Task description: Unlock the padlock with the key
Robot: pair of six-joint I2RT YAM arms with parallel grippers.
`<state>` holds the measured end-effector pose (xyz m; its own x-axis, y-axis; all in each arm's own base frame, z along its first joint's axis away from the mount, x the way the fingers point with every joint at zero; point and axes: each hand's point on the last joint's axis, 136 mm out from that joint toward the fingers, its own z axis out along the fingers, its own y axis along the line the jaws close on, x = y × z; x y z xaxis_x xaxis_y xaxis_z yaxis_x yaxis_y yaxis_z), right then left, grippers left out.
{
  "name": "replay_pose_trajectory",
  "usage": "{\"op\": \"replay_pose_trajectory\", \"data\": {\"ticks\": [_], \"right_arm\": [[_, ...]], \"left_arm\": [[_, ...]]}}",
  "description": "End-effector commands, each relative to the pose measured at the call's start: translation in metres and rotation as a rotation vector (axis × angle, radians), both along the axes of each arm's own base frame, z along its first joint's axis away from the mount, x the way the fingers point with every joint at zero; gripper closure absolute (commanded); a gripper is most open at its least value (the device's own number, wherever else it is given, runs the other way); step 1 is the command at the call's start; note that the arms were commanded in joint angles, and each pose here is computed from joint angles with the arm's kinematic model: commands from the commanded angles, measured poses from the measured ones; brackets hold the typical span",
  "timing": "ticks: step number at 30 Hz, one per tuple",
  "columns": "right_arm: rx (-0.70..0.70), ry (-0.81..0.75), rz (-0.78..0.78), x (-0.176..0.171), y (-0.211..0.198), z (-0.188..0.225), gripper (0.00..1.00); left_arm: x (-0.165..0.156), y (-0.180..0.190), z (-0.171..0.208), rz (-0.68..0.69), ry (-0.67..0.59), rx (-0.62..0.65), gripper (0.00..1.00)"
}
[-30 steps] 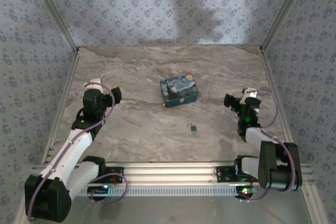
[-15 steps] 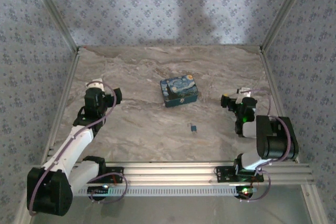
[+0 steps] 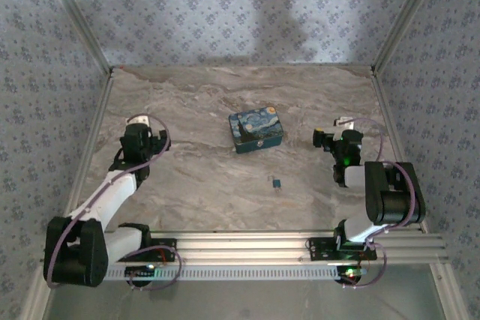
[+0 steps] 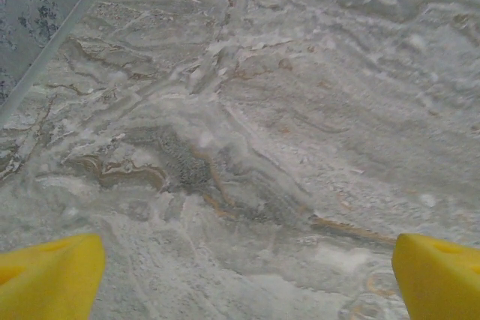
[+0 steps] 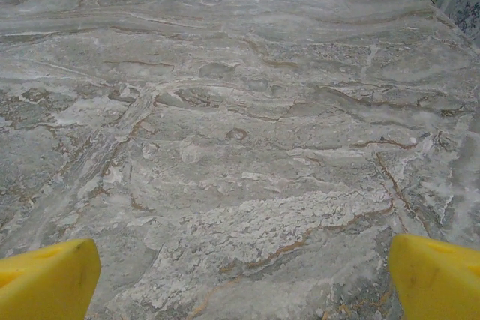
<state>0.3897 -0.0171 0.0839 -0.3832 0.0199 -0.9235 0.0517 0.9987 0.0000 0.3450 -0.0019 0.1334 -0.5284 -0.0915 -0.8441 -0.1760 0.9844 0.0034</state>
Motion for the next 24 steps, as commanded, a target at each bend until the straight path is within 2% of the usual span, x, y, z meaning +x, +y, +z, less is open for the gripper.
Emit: {"op": "replay_pose_trajectory", "data": {"ticks": [1, 7, 18, 24], "right_arm": [[-0.030, 0.004, -0.008, 0.001, -0.002, 0.001, 0.00], [-0.031, 0.004, -0.010, 0.001, -0.003, 0.001, 0.00], [-0.033, 0.003, -0.009, 0.002, -0.002, 0.001, 0.00], [-0.033, 0.003, -0.008, 0.002, -0.002, 0.001, 0.00]], "left_arm": [[0.011, 0.009, 0.007, 0.005, -0.055, 0.087, 0.02], [0.020, 0.005, -0.002, -0.037, -0.134, 0.105, 0.02], [0.035, 0.000, -0.016, -0.104, -0.190, 0.114, 0.02], [0.036, 0.013, -0.024, -0.095, -0.248, 0.059, 0.02]]}}
